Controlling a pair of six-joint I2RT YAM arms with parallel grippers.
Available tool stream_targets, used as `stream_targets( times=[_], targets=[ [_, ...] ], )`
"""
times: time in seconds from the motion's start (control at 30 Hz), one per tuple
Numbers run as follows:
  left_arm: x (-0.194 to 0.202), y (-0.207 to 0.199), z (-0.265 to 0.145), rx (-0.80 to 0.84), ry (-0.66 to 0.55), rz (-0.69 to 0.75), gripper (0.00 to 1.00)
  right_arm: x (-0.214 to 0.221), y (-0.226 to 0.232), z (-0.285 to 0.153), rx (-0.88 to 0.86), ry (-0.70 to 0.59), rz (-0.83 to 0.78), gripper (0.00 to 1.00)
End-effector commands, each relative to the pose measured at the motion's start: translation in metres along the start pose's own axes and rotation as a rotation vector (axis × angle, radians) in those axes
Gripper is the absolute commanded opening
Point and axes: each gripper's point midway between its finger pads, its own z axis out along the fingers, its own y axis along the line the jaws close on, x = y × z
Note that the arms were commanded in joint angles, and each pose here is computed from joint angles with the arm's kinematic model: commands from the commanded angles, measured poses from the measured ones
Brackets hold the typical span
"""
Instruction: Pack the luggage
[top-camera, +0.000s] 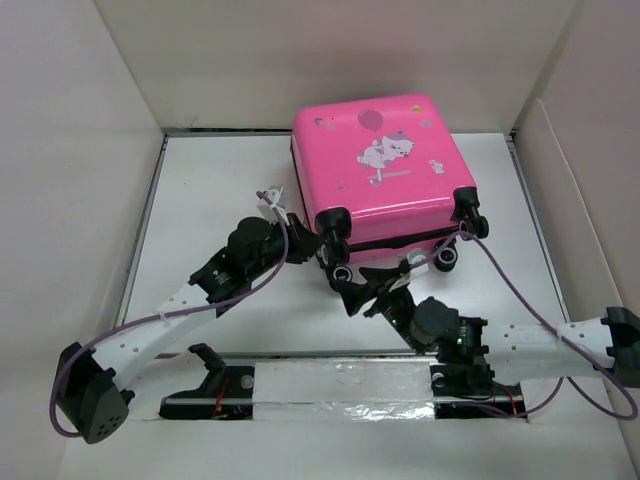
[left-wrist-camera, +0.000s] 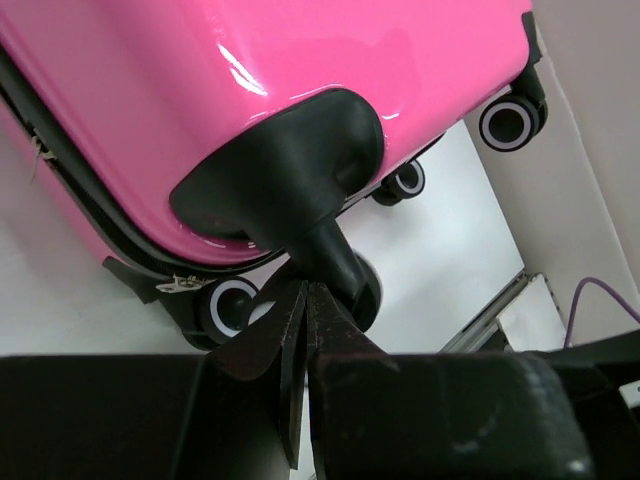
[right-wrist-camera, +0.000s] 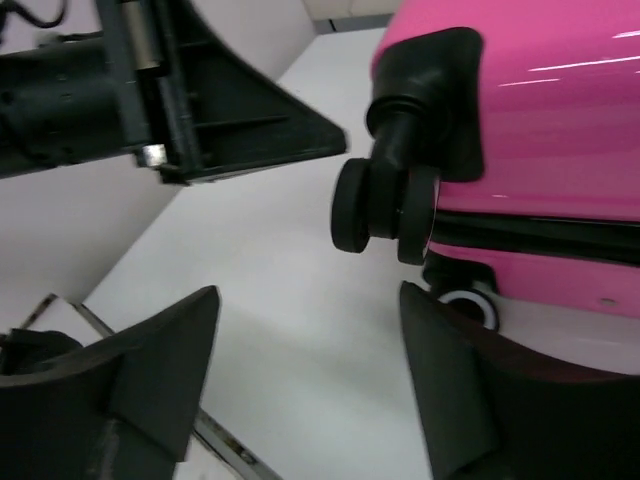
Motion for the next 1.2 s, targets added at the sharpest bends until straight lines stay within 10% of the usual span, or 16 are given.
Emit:
stream_targets(
  times=[0.0,0.07,0.1,0.27,0.47,1.17],
  targets=[
    [-0.005,-0.002,-0.014,0.022,-0.055,-0.02,0.0,-0.003,-0.028,-0.005,0.059,0.037,-0.06,0.73],
    [0.002,0.004,-0.017,0.011,-0.042,-0.025,0.0,-0.01,-0.028,-0.006,0.023,0.042,-0.048,0.42],
    [0.008,0.008,-0.016,0.003,-0.031,-0.027,0.0,-0.014,-0.034,-0.004,0.034,0.036,-0.05,0.42],
    [0.019,0.006,-0.004,0.029,0.016,-0.031,0.0,-0.018,-0.037,0.011,0.007,0.079,-0.087,0.78],
    [0.028,-0.003,0.011,0.055,0.059,-0.024,0.0,-0.018,-0.043,0.032,-0.012,0.1,-0.091,0.95],
    [0.036,-0.029,0.025,0.261,0.016,-0.04,0.0,-0.021,-0.028,0.083,-0.28,0.069,-0.002,1.0]
  ],
)
